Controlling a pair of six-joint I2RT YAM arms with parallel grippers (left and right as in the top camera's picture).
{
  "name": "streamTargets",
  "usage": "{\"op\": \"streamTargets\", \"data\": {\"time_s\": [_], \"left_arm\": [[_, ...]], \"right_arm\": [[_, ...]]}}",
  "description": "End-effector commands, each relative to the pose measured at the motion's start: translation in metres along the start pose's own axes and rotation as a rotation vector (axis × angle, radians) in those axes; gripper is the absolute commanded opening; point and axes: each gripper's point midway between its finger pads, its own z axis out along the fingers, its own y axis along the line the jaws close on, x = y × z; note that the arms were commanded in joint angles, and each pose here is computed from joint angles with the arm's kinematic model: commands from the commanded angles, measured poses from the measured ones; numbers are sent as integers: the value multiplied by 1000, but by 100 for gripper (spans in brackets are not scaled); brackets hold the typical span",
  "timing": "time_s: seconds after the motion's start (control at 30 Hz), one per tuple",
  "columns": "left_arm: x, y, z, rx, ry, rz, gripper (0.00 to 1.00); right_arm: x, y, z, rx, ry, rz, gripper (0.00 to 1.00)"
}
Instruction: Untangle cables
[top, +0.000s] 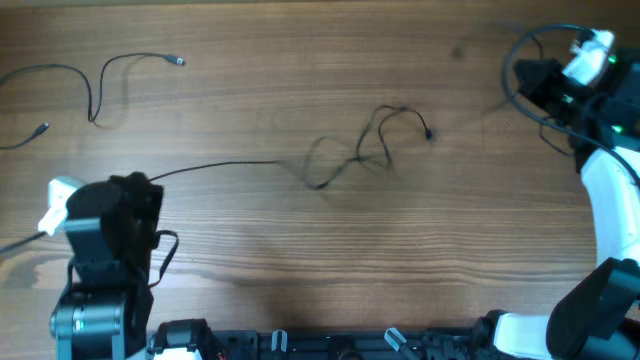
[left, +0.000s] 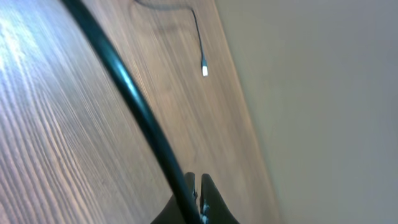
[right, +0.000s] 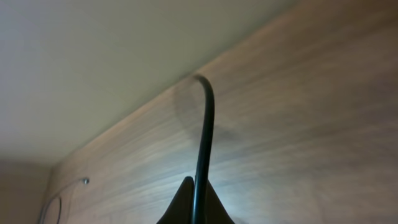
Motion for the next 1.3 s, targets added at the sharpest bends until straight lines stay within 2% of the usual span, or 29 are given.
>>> {"op": "streamTargets", "data": {"time_s": [0.0, 0.13, 0.27, 0.3, 0.43, 0.53, 0.6, 0.73, 0.8, 0.83, 0.9, 0.97, 1.03, 1.07, 1.1, 1.13, 1.17, 1.27], "left_arm": [[-20, 14, -3, -48, -82, -152, 4], [-22, 17, -2, -61, -94, -161, 4], [-59, 35, -12, -153, -325, -151, 5], [-67, 38, -15, -170, -372, -149, 6], [-80, 44, -22, -198, -463, -150, 5], [-86, 47, -23, -199, -476, -197, 4], [-77, 43, -16, -175, -404, -217, 4], [-31, 19, 14, -92, -104, -223, 4], [-6, 7, 31, -67, 54, -225, 4], [3, 5, 38, -71, 104, -225, 5], [21, 7, 53, -104, 203, -229, 13], [42, 13, 69, -155, 310, -232, 14], [65, 19, 82, -207, 420, -235, 15], [77, 23, 88, -236, 466, -232, 19], [90, 27, 94, -268, 515, -227, 30], [104, 31, 99, -298, 566, -221, 46], [115, 33, 101, -317, 608, -214, 56], [158, 29, 109, -290, 774, -107, 68]], "right_arm": [[-1, -17, -1, 63, -9, 52, 4], [-2, -20, 1, 102, -22, -2, 5], [-29, -101, -33, 545, -215, 101, 4], [-33, -113, -41, 598, -237, 112, 4], [-41, -142, -65, 663, -288, 199, 4], [-42, -157, -78, 642, -328, 361, 4], [-41, -140, -66, 523, -270, 320, 5], [-23, -56, -23, 147, -90, 122, 5], [-6, -17, -5, 38, -17, 18, 5], [4, -2, 4, 12, 12, -28, 6], [27, 28, 19, -30, 71, -114, 10], [50, 51, 31, -47, 122, -151, 12], [73, 71, 41, -52, 166, -196, 20], [80, 78, 44, -50, 175, -229, 36], [87, 82, 48, -25, 177, -265, 65], [92, 81, 50, 12, 177, -282, 99], [95, 79, 51, 40, 180, -288, 100], [109, 69, 48, 99, 232, -240, 100]]}}
